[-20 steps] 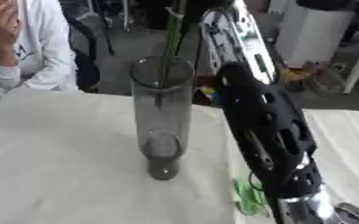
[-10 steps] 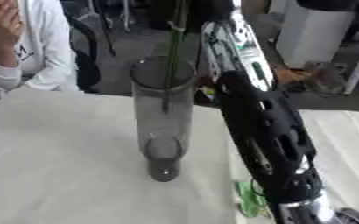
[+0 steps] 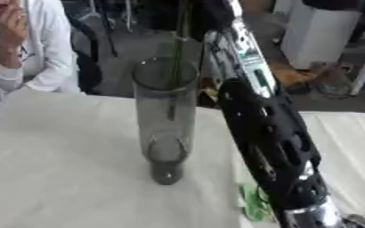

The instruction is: Arrange flowers into the vase.

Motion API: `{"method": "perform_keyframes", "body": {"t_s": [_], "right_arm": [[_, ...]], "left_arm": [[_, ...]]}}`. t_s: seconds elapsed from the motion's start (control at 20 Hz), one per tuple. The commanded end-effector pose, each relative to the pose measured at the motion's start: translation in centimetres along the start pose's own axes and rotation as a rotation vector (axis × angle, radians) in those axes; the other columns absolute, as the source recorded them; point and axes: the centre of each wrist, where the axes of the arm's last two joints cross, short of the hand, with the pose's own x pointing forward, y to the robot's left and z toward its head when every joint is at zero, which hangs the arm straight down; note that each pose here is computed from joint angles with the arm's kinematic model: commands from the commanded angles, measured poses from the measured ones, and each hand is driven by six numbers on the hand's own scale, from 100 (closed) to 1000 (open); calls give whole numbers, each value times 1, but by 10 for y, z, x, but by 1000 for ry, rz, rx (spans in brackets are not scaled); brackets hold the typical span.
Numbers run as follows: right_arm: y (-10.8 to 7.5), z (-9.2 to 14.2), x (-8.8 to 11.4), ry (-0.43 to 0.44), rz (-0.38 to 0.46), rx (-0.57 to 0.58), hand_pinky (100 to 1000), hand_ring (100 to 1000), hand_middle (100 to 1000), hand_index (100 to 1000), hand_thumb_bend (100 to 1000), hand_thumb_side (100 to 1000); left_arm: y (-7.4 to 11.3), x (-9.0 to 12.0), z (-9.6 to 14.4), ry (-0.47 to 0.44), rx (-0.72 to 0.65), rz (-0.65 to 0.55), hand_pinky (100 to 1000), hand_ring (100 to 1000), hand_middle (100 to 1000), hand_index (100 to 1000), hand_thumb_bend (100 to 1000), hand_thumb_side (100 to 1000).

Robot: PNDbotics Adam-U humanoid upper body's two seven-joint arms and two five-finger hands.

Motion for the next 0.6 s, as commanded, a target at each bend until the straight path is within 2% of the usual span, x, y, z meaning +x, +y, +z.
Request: {"method": "perform_keyframes", "body": {"t_s": [0.05, 0.3, 0.35, 0.6], "right_arm": [[-5, -5, 7, -13, 22, -1, 232, 218, 101, 201, 100, 555], [-5, -2, 5, 2, 32, -7, 273, 293, 149, 201, 100, 569], [-5, -1, 4, 6, 34, -11, 296, 339, 190, 200, 100, 578], [-4, 1, 3, 14, 46, -33, 346, 425, 291, 206, 100, 627]], "left_arm": [[0, 5, -7, -33, -7, -1, 791, 858, 889, 953, 100, 1000], [0, 5, -7, -33, -6, -1, 792, 858, 889, 953, 100, 1000], [0, 5, -7, -33, -6, -1, 792, 858, 889, 953, 100, 1000], [0, 5, -7, -34, -5, 1, 792, 858, 888, 953, 100, 1000]]}}
